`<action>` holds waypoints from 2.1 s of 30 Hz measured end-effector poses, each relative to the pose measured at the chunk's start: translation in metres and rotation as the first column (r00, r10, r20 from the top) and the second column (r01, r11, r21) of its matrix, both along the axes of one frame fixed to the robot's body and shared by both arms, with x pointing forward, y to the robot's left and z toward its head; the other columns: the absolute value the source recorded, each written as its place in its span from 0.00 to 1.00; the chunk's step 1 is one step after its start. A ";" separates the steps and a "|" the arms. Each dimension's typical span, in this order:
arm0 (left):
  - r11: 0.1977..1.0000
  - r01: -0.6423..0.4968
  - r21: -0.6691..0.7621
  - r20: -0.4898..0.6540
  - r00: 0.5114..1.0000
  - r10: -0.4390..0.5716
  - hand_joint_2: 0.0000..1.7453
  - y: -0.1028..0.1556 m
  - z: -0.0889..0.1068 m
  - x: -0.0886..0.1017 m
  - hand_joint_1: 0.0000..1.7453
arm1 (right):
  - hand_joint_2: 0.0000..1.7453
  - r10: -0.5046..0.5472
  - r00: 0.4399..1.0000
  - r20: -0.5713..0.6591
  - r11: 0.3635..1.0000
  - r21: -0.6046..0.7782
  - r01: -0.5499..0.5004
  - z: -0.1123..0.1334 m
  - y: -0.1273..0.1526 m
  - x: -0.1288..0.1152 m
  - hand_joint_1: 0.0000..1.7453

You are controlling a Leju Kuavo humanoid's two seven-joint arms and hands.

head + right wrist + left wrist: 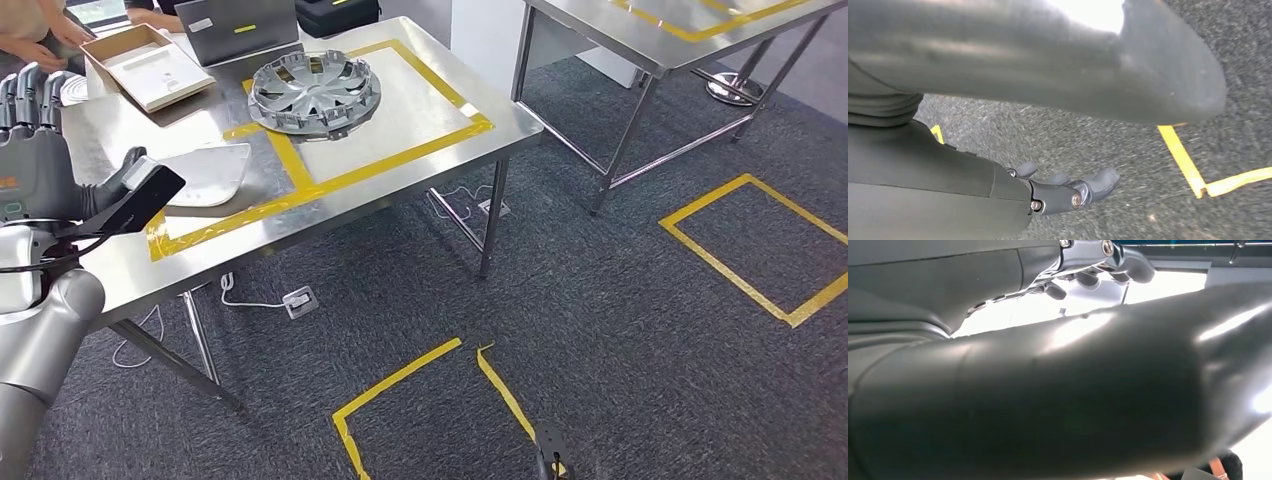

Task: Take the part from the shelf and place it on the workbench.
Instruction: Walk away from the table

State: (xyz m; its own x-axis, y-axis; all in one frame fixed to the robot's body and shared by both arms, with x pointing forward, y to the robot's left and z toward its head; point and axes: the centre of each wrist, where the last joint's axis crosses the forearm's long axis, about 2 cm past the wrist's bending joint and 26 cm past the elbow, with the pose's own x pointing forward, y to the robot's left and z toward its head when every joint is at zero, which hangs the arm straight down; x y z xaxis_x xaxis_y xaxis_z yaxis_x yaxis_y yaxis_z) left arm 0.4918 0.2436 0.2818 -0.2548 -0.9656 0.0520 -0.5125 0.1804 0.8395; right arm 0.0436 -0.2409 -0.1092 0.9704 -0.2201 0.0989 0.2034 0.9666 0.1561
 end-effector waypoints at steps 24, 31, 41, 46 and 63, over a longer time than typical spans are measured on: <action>0.999 -0.027 -0.019 -0.081 0.996 0.025 0.00 0.005 -0.026 -0.007 0.00 | 0.00 0.003 1.000 -0.001 1.000 0.000 -0.003 0.000 0.000 0.000 0.00; 0.839 -0.334 -0.430 -0.505 0.859 0.084 1.00 0.048 -0.140 -0.056 0.00 | 1.00 -0.004 0.999 -0.053 1.000 -0.001 0.004 0.000 0.000 -0.002 0.00; 0.101 -0.995 0.011 -0.993 -0.023 -0.116 1.00 0.076 -0.353 -0.305 0.00 | 1.00 0.014 0.995 -0.096 0.999 -0.047 -0.018 -0.003 -0.022 -0.016 0.00; 0.081 -0.995 0.056 -0.982 -0.069 -0.178 1.00 0.079 -0.371 -0.355 0.00 | 1.00 0.021 0.997 -0.076 0.996 -0.084 -0.027 -0.004 -0.033 -0.022 0.00; 0.098 -0.995 0.020 -0.933 -0.054 -0.356 0.50 0.073 -0.389 -0.437 0.00 | 0.75 0.094 0.995 0.024 0.983 -0.161 -0.089 -0.004 -0.049 -0.033 0.00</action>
State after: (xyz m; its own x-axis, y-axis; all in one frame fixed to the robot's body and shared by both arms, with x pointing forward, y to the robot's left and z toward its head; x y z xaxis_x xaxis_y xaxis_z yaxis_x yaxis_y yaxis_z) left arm 0.0546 0.3170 -0.1074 0.9789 0.0445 0.1996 -0.0811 0.9804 0.1795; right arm 0.0106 -0.2899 -0.1129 0.9816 -0.1097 0.1565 0.1106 0.9939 0.0031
